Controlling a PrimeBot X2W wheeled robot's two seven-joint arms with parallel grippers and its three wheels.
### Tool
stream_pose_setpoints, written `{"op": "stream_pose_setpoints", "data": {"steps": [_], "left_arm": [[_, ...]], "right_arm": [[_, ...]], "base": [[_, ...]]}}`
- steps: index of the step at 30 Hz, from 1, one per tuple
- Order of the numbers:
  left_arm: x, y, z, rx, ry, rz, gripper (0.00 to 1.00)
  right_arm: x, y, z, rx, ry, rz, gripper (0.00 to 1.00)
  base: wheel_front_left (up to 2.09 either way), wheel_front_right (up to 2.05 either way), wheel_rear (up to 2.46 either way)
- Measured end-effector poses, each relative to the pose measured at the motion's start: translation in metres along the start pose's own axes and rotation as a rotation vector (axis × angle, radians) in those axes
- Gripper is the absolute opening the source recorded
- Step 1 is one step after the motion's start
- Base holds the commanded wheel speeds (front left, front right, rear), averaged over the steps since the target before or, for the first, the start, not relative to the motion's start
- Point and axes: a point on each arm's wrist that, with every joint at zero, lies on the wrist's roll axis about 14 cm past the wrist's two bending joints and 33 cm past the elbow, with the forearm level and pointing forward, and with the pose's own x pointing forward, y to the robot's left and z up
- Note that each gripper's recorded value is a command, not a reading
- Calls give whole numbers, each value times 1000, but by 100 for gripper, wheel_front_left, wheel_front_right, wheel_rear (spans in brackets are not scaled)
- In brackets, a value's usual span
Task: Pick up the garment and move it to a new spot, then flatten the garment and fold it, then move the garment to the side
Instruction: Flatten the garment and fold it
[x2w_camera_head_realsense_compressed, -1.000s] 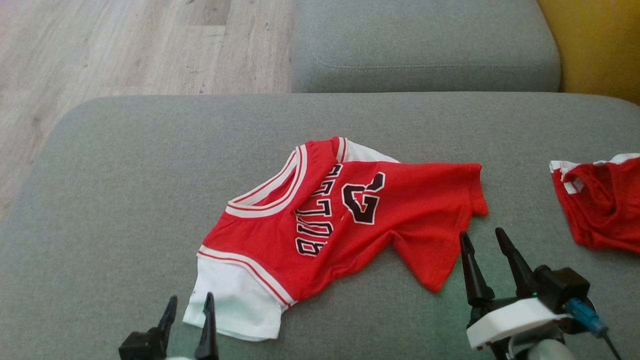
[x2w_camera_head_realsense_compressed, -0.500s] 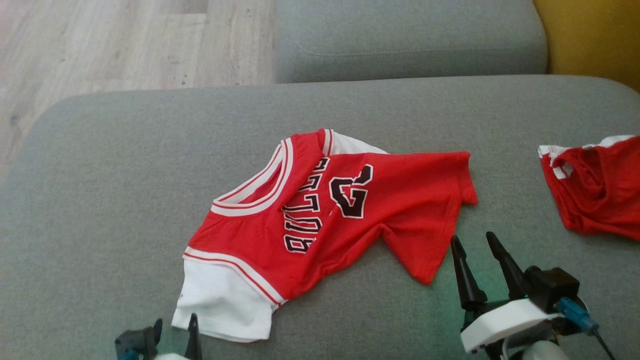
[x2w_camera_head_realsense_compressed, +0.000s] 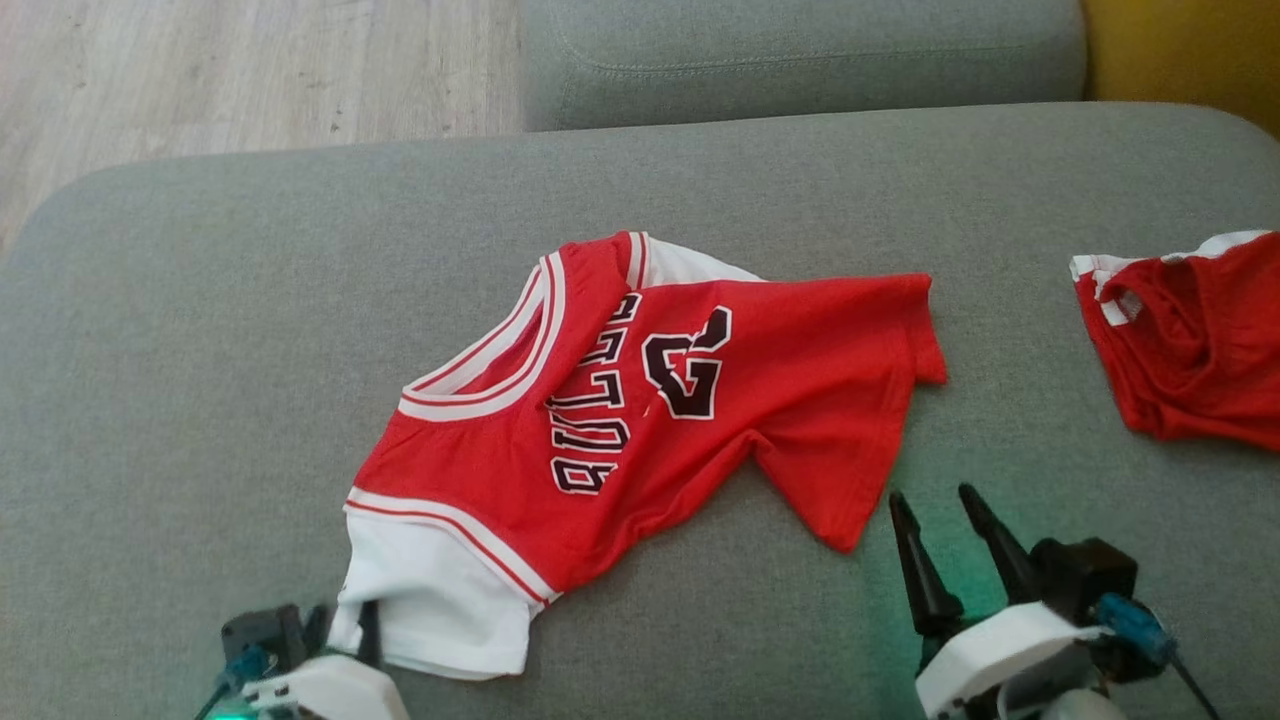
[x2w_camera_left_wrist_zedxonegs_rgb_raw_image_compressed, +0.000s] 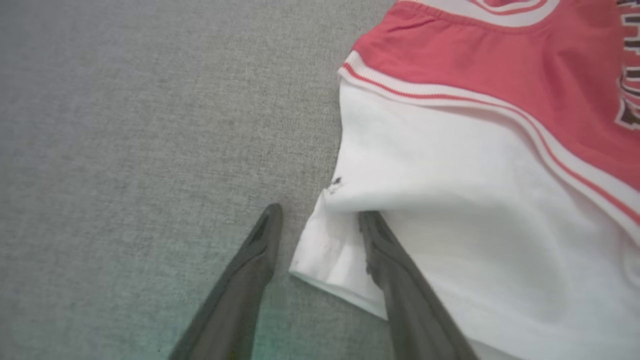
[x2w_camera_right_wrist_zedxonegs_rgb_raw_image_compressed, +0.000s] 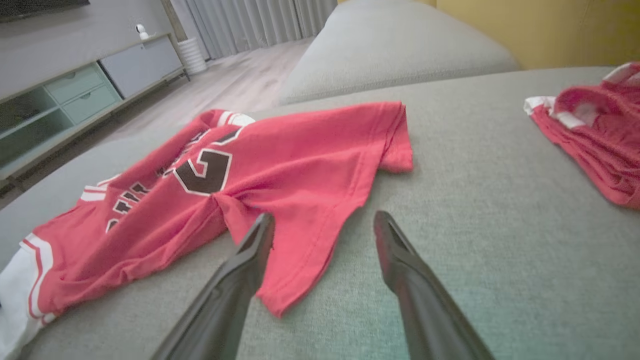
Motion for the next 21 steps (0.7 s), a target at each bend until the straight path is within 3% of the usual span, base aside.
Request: {"op": "stream_pose_setpoints", "data": {"steps": [1,2,14,21], "left_arm": [[0,-2,1,0,1,-7,16],[0,-3,1,-1,3,-14,0],[-17,-18,6,-40,-47,-62,0],[-27,-17,25,-45,-123,-61,0]], "right_arm": [[-1,-2,-6,2,28,-5,100],[-1,-3,-12,4,55,-10,100],[2,16,-63,-6,249,57,100],[20,30,-66,-12,279,109,100]], "base": [[0,0,0],[0,0,0],[0,0,0],[0,0,0]]}}
